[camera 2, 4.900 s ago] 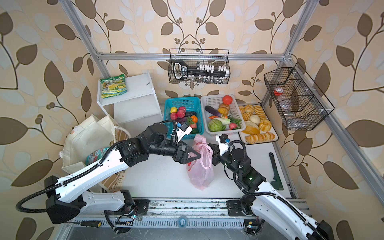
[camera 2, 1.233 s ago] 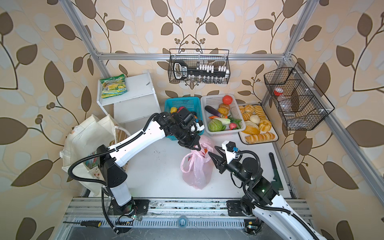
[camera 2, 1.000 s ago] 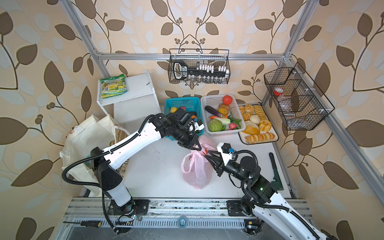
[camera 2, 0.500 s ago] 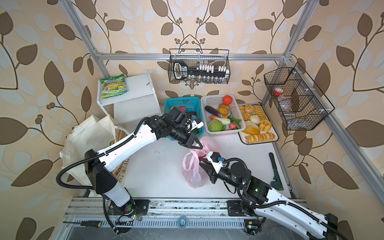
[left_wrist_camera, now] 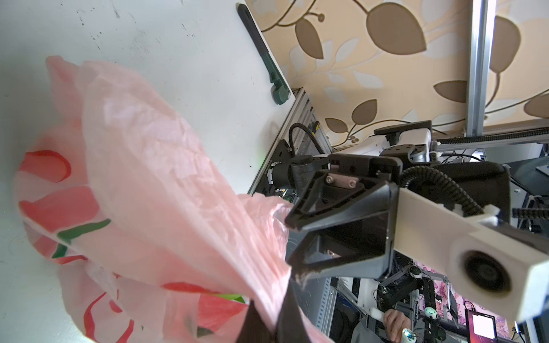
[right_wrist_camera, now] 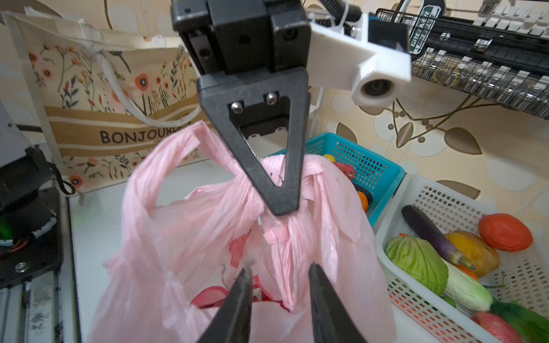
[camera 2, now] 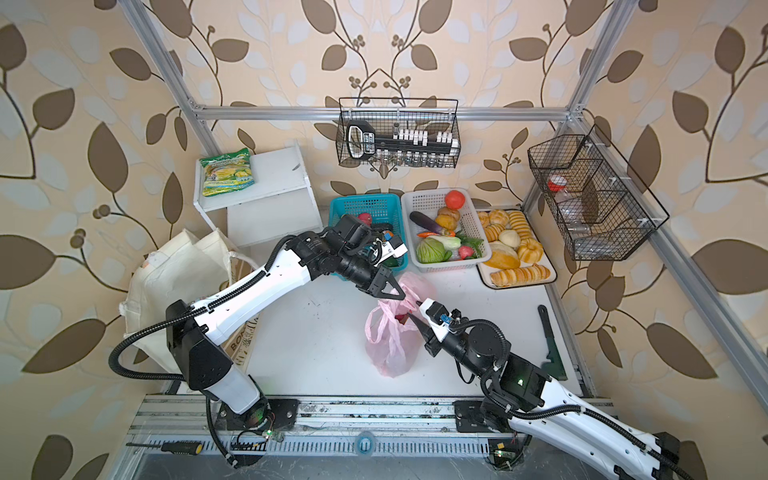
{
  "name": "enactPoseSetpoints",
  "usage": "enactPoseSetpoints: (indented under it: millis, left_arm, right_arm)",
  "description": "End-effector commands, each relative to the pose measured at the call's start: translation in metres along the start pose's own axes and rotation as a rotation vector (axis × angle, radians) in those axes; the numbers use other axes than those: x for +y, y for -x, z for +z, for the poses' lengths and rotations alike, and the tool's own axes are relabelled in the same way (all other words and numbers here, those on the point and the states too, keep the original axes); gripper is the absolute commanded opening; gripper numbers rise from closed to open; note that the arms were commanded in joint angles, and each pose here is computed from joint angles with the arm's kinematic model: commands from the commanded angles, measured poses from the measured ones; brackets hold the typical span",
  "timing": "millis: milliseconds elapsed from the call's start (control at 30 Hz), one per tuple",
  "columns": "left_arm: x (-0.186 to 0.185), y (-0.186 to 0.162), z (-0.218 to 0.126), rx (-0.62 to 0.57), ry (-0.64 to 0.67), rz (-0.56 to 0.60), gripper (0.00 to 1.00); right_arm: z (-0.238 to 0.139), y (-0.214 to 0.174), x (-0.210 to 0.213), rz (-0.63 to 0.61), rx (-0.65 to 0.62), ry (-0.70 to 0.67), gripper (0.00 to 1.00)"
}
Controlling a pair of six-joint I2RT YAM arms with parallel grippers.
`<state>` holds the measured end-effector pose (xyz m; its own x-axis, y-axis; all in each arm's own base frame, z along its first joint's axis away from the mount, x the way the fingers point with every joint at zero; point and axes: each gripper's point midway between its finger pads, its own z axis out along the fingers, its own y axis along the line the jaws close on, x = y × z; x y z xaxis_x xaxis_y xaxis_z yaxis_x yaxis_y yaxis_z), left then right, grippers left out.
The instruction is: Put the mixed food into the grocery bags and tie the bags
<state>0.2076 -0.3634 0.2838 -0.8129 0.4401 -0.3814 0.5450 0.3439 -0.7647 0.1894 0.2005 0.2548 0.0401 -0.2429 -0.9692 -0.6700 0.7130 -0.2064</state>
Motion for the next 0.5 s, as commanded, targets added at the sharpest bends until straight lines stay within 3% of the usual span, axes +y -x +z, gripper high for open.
enactPoseSetpoints:
  millis: [0, 200, 300, 467]
  left_arm:
    - [-0.025, -0.006, -0.019, -0.015, -0.067, 0.087, 0.00]
    - [-0.032, -0.009, -0.021, -0.009, -0.098, 0.109, 0.00]
    - [-0.029, -0.009, -0.020, -0.011, -0.083, 0.110, 0.00]
    - [-0.023, -0.009, -0.020, -0.017, -0.052, 0.103, 0.00]
  right_arm:
    - [0.002, 0.010, -0.002, -0.070, -0.006, -0.008, 0.39]
    - [0.011, 0.011, 0.002, -0.023, -0.006, 0.032, 0.37]
    - [0.009, 0.019, 0.000, 0.037, -0.043, 0.042, 0.27]
    - [0.001, 0.027, 0.005, 0.092, -0.085, 0.099, 0.23]
